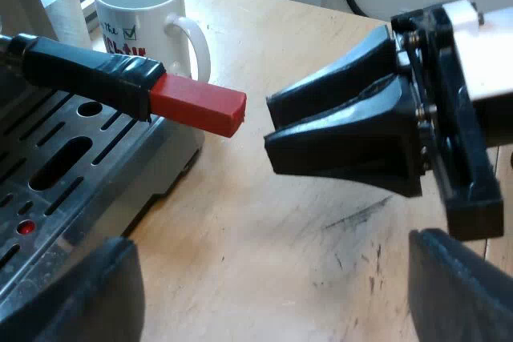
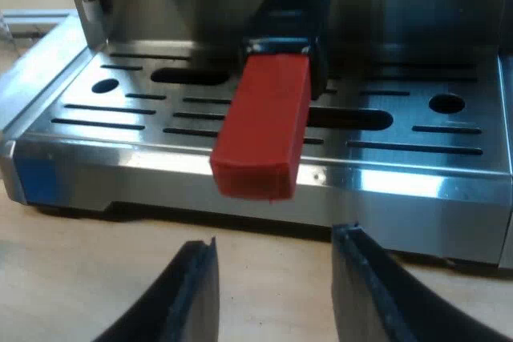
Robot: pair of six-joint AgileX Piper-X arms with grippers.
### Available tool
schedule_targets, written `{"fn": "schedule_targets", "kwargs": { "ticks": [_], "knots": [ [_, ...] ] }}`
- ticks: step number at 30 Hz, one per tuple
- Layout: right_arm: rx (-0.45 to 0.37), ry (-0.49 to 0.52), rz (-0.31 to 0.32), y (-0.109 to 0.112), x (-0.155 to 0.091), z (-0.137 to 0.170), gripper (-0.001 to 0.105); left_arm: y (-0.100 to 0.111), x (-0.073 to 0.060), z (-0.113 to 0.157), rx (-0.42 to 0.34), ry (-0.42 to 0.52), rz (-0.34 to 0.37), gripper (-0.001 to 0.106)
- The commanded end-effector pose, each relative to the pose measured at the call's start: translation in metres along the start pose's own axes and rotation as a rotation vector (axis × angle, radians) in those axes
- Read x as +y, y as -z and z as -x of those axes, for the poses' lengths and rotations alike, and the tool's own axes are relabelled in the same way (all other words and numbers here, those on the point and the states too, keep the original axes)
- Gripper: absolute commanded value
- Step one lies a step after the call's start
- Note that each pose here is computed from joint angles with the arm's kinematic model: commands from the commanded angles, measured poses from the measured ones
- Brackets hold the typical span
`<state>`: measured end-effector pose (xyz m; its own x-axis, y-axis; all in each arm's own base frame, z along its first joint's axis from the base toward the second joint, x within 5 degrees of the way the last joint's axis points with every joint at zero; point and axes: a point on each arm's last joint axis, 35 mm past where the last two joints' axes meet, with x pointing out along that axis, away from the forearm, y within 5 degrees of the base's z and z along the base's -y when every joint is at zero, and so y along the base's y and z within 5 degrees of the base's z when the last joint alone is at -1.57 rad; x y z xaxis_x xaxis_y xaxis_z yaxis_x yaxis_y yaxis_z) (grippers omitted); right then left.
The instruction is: Grind coffee beans and then tamp
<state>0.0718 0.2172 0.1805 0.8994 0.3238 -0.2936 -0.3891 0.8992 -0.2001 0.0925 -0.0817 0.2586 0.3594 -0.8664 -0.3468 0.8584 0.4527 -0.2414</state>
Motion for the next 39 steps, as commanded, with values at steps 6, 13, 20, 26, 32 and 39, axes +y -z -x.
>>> {"fn": "schedule_targets", "kwargs": {
  "ticks": [6, 13, 20, 26, 32, 39],
  "knots": [
    [-0.048, 0.072, -0.043, -0.006, 0.0, -0.001, 0.036, -0.002, -0.001, 0.0, -0.016, 0.005, -0.019, 0.07],
    [-0.044, 0.084, -0.047, -0.006, -0.002, -0.004, 0.036, -0.002, -0.001, 0.0, -0.016, 0.005, -0.019, 0.07],
    [-0.045, 0.099, -0.089, -0.01, -0.01, -0.013, 0.036, -0.002, -0.001, 0.0, -0.016, 0.005, -0.019, 0.07],
    [-0.052, 0.116, -0.101, -0.011, -0.012, -0.015, 0.036, -0.002, -0.001, 0.0, -0.016, 0.005, -0.019, 0.07],
    [-0.079, 0.165, -0.1, -0.015, -0.013, -0.015, 0.036, -0.002, -0.001, 0.0, -0.016, 0.005, -0.019, 0.07],
    [-0.092, 0.192, -0.128, -0.019, -0.019, -0.021, 0.036, -0.002, -0.001, 0.0, -0.016, 0.005, -0.019, 0.07]
  ]
}}
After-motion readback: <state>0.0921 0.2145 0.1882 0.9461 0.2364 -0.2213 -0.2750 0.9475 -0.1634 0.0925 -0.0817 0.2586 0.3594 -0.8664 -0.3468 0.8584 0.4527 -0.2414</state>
